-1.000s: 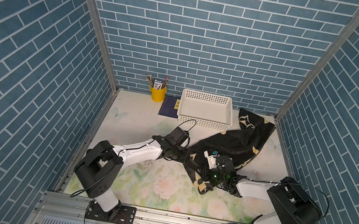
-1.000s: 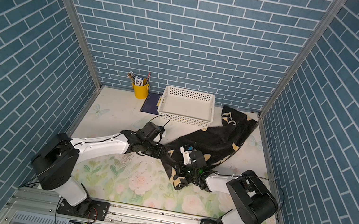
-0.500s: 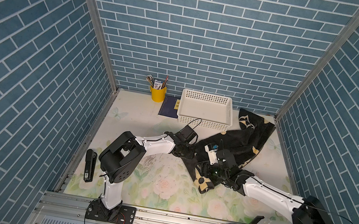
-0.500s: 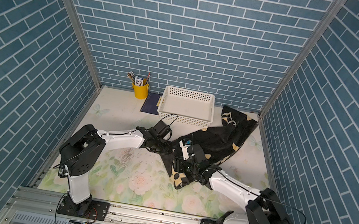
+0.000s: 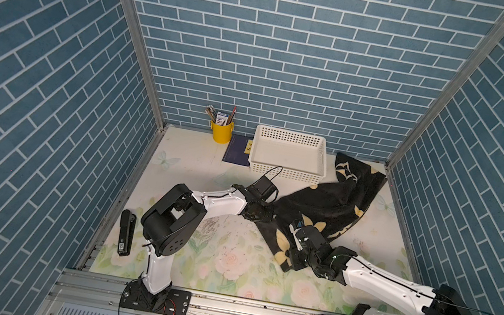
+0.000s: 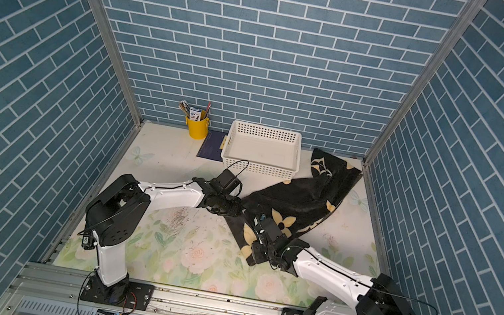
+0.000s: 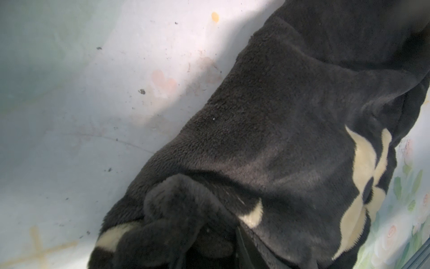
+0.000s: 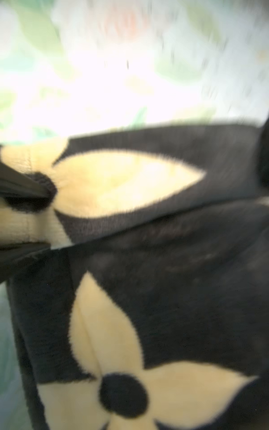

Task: Roll up the pillowcase
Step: Roll the pillowcase at the center of the board.

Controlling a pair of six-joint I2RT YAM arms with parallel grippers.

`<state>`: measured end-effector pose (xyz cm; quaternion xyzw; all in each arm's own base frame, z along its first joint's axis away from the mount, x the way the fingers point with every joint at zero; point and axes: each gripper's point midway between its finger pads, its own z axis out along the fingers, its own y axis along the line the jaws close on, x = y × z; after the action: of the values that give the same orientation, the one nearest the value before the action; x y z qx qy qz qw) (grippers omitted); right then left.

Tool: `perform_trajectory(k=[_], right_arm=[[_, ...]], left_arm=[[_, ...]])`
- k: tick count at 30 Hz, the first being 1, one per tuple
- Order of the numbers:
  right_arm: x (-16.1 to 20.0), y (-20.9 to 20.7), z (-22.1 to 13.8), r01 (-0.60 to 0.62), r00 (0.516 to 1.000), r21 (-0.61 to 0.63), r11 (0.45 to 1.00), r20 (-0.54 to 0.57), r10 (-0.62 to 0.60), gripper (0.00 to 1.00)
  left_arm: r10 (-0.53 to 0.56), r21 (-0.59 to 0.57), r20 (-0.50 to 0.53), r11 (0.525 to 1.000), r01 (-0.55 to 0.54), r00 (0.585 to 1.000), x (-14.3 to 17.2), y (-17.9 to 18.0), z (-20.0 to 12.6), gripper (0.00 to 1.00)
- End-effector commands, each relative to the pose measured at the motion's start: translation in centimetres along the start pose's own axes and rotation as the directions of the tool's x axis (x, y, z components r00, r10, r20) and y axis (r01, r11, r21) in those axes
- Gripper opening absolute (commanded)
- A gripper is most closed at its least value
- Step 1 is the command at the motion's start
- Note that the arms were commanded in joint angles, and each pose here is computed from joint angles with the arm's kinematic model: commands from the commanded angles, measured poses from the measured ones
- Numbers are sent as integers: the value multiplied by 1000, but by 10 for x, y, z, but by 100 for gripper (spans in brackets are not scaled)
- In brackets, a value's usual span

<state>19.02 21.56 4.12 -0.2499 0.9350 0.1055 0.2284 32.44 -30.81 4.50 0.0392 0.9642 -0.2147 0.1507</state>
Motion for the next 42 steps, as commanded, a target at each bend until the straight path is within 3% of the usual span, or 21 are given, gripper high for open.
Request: perform_trajectory(k=[1,5,9,15,22,29,31,34,38,42], right_arm=[[7,-19,6,-17,1000,99,995,-19,19,41],[-30,-13,-20,46,993,150,988,101,-62,56],[-55,2,-42,154,964,240,959,175,-198,65],[-68,40,-23,347,877,298,889,233,-421,78],[-72,50,19,503,769,396,768,201,-607,80],[-58,44,50,572,744,420,705,96,-661,80],[-50,43,57,585,746,408,701,68,-663,71],[-45,50,62,591,757,350,727,71,-649,37],[-46,66,60,547,809,215,809,113,-577,3],[-47,91,50,503,848,34,864,175,-500,0]], left_arm=[[-29,-63,-24,998,27,999,8,22,6,38],[-34,-40,-21,999,33,999,7,16,5,38],[-41,-37,-16,998,41,999,5,15,3,38],[-53,-13,-23,999,52,998,5,10,5,38],[-55,-10,-30,998,55,998,6,9,4,39],[-56,-10,-33,998,56,998,7,10,4,39],[-58,-8,-29,998,58,998,6,10,4,39],[-61,-4,-20,998,61,998,2,10,1,39],[-74,7,19,997,74,997,-14,12,-13,42],[-99,34,97,995,96,990,-43,18,-43,55]])
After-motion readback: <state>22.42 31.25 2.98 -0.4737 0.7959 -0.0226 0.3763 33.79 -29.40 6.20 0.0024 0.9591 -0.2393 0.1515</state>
